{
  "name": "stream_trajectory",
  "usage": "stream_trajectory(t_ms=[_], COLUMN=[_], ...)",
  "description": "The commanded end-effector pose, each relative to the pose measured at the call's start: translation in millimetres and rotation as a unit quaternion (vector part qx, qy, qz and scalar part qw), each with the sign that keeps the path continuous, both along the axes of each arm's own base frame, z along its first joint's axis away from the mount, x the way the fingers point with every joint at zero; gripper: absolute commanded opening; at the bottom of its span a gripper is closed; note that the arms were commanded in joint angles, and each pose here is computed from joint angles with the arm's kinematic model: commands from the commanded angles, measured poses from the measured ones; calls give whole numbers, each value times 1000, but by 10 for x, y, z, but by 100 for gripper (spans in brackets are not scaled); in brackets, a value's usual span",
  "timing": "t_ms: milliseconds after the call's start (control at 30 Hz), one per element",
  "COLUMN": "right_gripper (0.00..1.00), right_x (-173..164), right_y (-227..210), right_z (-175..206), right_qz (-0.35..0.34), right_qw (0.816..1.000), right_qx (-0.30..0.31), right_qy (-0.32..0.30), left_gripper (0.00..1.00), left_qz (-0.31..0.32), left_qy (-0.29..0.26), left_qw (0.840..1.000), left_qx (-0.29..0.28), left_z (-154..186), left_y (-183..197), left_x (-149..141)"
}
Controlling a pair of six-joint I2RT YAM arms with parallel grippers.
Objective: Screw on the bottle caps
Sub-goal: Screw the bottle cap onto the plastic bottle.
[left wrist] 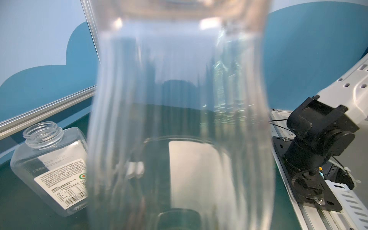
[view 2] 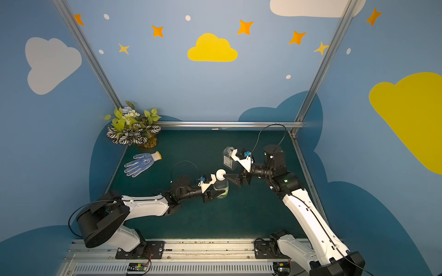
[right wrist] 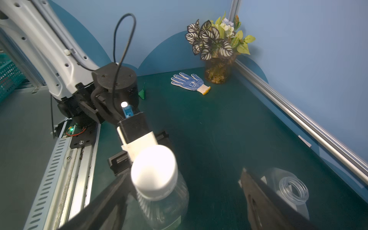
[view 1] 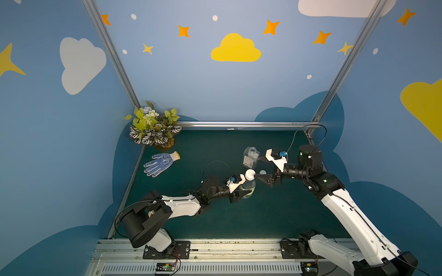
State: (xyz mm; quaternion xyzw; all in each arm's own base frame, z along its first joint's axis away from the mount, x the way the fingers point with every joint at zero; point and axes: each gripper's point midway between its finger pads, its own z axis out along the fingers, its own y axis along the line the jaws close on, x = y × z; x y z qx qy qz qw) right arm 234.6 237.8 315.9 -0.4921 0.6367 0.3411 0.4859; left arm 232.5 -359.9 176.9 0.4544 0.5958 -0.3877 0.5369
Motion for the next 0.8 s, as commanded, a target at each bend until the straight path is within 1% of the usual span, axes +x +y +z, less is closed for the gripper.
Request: stream_trajectory(t_ms=[0,167,300,500,600,767], right_gripper=[89,89,88,89,89,89], right_x=[174,190,172,164,164,152], right_y=[56,95,44,11,-44,-41], right_z=[180,130,-33,-214,-237,-82], right_qz=[-28,-17,-26,-36,-49,-46], right_qw=[999,1000,999,999,998,999], right_qx=[17,6,-16,-23,-33,-13], right_qy=[0,6,13,24,20,3], left_gripper=[46,46,46,46,46,46], left_qz=[-11,-10,-8,-6,-5,-8], left_qy=[-13,-14,-14,-15,-16,-14], left_qw=[1000,1000,1000,1000,1000,1000], left_qx=[-7,-8,-11,-12,-13,-12], left_z=[42,46,57,61,66,49], left_y=[-27,-25,-21,-15,-8,-17], left_x=[-25,-23,-23,-15,-17,-20])
